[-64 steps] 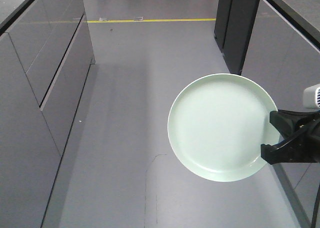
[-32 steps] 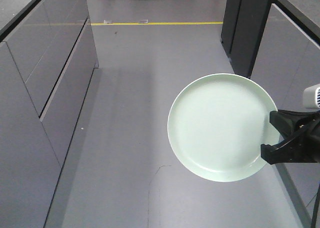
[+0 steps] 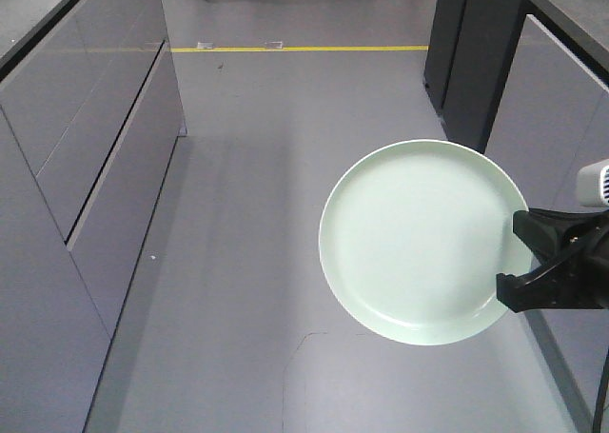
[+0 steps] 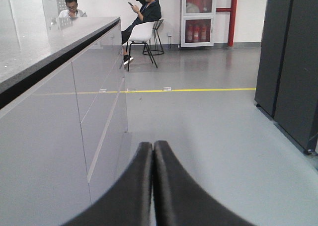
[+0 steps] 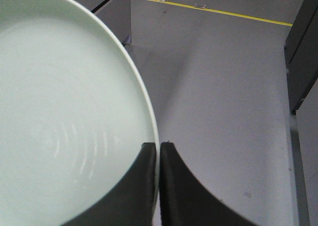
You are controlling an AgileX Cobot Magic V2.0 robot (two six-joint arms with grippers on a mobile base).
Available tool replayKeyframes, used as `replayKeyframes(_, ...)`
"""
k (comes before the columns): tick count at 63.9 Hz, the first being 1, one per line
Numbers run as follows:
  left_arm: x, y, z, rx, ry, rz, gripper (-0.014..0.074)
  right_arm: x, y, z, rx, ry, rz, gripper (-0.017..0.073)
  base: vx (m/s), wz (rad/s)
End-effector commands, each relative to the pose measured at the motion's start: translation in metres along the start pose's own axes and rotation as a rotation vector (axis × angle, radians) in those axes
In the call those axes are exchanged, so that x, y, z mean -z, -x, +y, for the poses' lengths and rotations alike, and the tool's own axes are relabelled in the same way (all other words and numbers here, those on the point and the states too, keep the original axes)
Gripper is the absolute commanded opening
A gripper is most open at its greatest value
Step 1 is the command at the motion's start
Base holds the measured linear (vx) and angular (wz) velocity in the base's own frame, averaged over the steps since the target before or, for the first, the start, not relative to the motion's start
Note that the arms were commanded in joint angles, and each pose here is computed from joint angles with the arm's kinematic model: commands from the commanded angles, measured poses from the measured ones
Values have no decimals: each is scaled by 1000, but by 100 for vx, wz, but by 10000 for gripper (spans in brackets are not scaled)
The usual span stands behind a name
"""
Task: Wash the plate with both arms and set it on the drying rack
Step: 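Hold the plate raised in the right gripper while driving down the aisle, then keep holding the plate while driving toward the far counter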
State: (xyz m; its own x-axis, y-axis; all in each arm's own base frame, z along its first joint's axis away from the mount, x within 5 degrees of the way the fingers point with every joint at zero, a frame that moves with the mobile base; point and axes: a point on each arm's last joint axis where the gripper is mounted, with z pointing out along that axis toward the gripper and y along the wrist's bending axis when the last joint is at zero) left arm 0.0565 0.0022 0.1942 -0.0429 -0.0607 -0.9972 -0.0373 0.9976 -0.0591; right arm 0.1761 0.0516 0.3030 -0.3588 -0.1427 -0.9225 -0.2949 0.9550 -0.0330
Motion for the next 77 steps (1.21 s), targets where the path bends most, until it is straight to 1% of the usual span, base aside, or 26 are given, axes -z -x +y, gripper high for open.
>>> replayKeyframes(1,0,0,0,13,-9,-66,-6,6,18,-1,14,-10,-120,-9,13,-2)
replayKeyframes(77,0,0,0,13,-9,-66,-6,6,18,-1,14,-10,-120,-9,12,-1)
